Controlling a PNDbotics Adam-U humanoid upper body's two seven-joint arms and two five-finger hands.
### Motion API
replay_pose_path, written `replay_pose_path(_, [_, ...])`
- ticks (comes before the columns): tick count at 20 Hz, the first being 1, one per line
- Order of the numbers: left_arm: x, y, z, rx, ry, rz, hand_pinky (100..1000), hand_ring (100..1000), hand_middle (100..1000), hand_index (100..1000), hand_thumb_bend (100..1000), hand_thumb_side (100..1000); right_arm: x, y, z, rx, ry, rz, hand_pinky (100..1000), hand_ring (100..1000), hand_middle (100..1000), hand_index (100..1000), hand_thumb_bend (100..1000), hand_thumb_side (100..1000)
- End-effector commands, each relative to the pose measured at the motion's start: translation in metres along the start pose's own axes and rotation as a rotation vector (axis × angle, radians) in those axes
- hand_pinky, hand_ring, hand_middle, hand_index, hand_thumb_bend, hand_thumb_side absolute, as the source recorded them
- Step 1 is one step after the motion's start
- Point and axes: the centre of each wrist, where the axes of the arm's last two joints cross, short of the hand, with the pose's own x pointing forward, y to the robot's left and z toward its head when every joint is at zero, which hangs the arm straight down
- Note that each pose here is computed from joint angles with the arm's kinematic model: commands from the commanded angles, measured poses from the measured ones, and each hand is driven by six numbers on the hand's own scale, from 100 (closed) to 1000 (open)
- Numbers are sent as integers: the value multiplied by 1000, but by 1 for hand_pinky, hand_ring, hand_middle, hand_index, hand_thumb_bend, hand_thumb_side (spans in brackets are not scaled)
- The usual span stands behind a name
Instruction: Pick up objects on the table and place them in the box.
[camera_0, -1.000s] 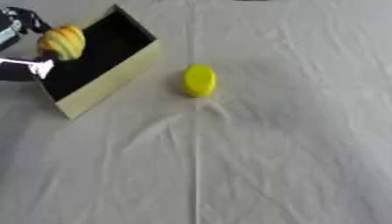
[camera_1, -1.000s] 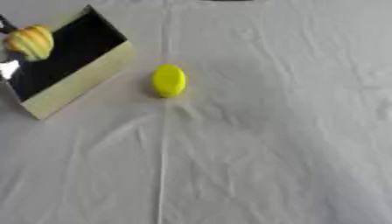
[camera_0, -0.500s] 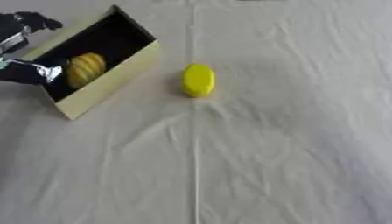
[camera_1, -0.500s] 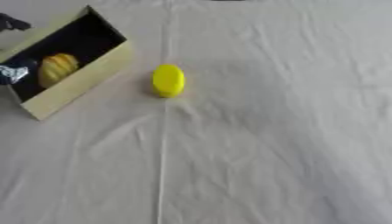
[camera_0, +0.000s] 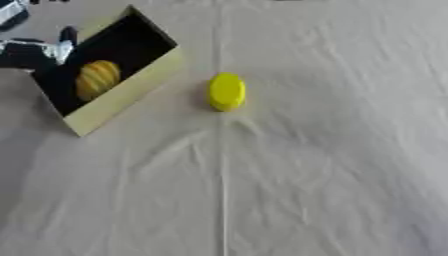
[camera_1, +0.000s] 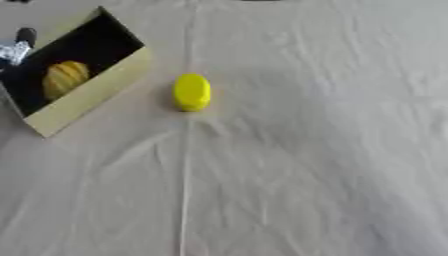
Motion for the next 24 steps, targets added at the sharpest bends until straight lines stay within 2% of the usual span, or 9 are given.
replay_pose_path(1, [36, 24, -7, -19, -170, 51, 828, 835, 762, 881, 100, 471, 7, -4, -7, 9, -30, 9, 935, 828, 670, 803, 100, 630])
replay_pose_path(5, [71, 27, -17, -102, -322, 58, 836, 846, 777, 888, 100, 443, 8, -4, -10, 7, -40, 4, 934, 827, 671, 804, 100, 630])
replay_pose_path(9, [93, 19, -29, -156, -393, 5, 844, 863, 796, 898, 100, 406, 9, -5, -13, 4, -51, -2, 933, 827, 670, 803, 100, 631])
replay_pose_path(12, [96, 7, -40, -212, -387, -40, 850, 872, 807, 908, 136, 395, 9, -5, -13, 4, -48, -6, 934, 827, 668, 803, 100, 632])
replay_pose_path(14, [94, -4, -48, -250, -366, -71, 856, 882, 815, 911, 202, 380, 9, -4, -13, 2, -44, -8, 934, 826, 666, 802, 100, 633])
replay_pose_path(17, [87, -23, -59, -303, -315, -108, 858, 888, 821, 913, 246, 380, 9, -4, -12, 2, -38, -10, 935, 826, 664, 802, 100, 633])
replay_pose_path(24, [84, -56, -73, -335, -290, -156, 857, 889, 822, 912, 242, 397, 8, -3, -11, 3, -25, -16, 936, 826, 662, 802, 100, 634])
